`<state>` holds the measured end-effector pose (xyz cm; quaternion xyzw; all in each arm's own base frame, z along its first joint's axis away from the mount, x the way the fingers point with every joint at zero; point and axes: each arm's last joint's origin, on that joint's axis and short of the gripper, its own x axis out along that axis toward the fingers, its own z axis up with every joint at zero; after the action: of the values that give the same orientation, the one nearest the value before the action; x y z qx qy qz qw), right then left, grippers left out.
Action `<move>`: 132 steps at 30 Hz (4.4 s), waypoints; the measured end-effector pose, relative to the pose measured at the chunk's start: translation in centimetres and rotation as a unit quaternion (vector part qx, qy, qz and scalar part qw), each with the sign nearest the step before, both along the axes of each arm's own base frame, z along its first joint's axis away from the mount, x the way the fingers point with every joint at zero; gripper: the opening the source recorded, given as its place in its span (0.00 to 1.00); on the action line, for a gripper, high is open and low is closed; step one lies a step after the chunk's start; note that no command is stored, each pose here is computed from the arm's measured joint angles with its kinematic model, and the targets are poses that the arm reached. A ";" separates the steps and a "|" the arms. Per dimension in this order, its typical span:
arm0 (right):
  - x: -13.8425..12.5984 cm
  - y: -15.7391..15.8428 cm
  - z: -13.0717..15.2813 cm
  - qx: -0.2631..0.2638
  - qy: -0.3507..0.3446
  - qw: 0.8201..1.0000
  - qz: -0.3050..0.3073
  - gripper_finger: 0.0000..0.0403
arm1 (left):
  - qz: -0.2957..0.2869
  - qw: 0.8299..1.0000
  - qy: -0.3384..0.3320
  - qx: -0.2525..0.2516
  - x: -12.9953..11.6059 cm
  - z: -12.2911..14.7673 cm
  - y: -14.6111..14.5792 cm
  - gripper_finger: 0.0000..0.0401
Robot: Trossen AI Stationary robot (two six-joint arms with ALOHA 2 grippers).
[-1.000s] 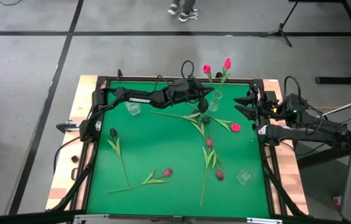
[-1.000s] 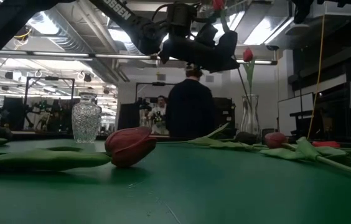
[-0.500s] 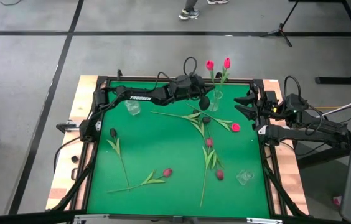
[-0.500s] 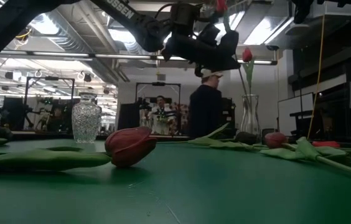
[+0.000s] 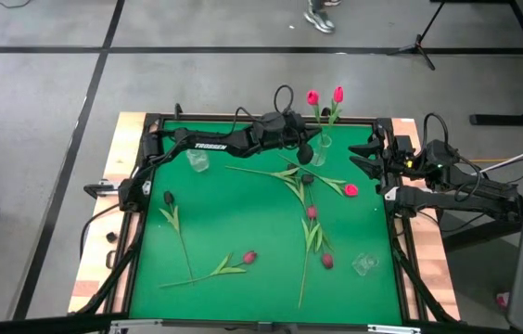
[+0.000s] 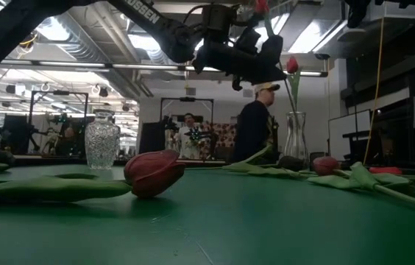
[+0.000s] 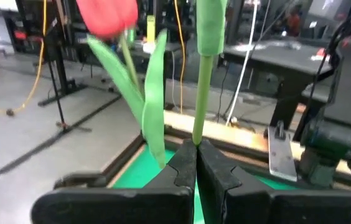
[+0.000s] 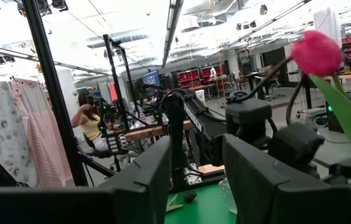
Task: Sort flowers into vase by color
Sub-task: Put the left pink flower into the top right transparent vase, then put the pink flower into the top right transparent vase
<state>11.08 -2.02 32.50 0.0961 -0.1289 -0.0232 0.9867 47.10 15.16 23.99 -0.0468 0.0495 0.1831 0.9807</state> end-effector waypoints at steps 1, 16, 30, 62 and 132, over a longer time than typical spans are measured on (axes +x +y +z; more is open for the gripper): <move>0.0 0.0 0.0 0.000 0.000 1.000 0.000 0.36 | -0.002 1.000 0.004 -0.003 0.1 -0.3 0.0 0.00; 0.0 0.0 0.0 0.000 0.000 1.000 0.000 0.36 | -0.012 1.000 0.011 -0.013 0.3 -0.8 -0.1 0.00; 0.0 0.0 0.0 0.000 0.001 1.000 0.000 0.36 | -0.006 0.999 0.043 0.004 0.2 -1.3 -0.2 0.22; 0.1 0.0 -0.4 0.005 0.023 1.000 -0.004 0.36 | -0.016 0.961 0.270 -0.058 -1.0 0.7 -0.3 0.29; 8.9 -4.2 -18.7 0.076 0.627 0.749 -0.199 0.36 | -0.087 0.995 0.042 -0.017 -21.4 8.4 -14.4 0.29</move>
<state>20.00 -6.26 13.79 0.1068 0.5052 -0.2841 0.8079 25.72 0.74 32.36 -0.0516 0.0974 0.0976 0.9891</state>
